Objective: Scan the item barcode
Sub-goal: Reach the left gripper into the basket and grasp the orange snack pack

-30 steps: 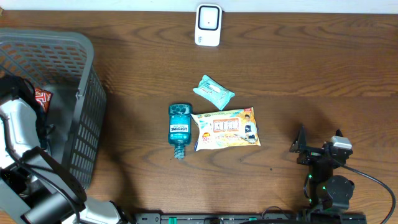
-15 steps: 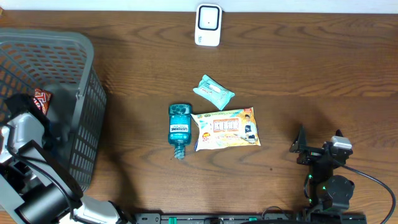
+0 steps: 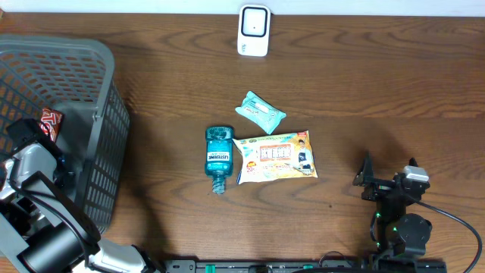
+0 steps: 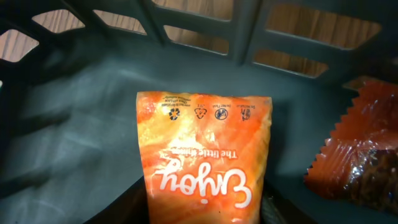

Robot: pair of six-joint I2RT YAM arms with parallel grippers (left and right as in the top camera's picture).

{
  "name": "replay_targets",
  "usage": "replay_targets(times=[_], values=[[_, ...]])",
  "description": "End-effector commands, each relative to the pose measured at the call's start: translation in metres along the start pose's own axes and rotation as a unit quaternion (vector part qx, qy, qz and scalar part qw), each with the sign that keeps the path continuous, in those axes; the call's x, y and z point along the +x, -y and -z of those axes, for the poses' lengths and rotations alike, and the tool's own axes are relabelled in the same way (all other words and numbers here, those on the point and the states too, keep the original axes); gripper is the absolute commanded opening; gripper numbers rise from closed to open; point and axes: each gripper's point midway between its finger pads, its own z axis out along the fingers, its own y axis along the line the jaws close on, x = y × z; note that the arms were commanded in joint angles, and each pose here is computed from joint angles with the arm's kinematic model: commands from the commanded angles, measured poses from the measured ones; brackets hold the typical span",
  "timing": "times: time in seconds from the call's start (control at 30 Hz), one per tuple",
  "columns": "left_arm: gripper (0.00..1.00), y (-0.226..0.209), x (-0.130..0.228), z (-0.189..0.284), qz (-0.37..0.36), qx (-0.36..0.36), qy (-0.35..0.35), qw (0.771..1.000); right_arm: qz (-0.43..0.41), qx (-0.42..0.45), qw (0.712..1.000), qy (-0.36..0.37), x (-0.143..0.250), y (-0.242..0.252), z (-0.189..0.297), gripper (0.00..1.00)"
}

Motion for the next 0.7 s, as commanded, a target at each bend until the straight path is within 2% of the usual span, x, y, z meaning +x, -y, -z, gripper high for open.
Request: replay_targets(times=[0.0, 0.23, 0.4, 0.53, 0.67], values=[[0.40, -0.003, 0.027, -0.008, -0.020, 0.007, -0.059, 0.998, 0.007, 0.002, 1.000, 0.000, 0.001, 0.001, 0.000, 0.99], [0.31, 0.011, 0.038, 0.004, -0.029, 0.056, -0.101, 0.993, 0.007, 0.002, 1.000, 0.000, 0.001, 0.001, 0.000, 0.99], [0.31, 0.031, 0.031, 0.035, -0.053, 0.131, -0.112, 0.984, 0.007, 0.002, 1.000, 0.000, 0.001, 0.001, 0.000, 0.99], [0.31, 0.043, 0.009, 0.079, -0.055, 0.209, -0.088, 0.972, 0.007, 0.002, 1.000, 0.000, 0.001, 0.001, 0.000, 0.99], [0.31, 0.046, -0.016, 0.149, -0.030, 0.319, -0.050, 0.946, 0.007, 0.002, 1.000, 0.000, 0.001, 0.001, 0.000, 0.99]])
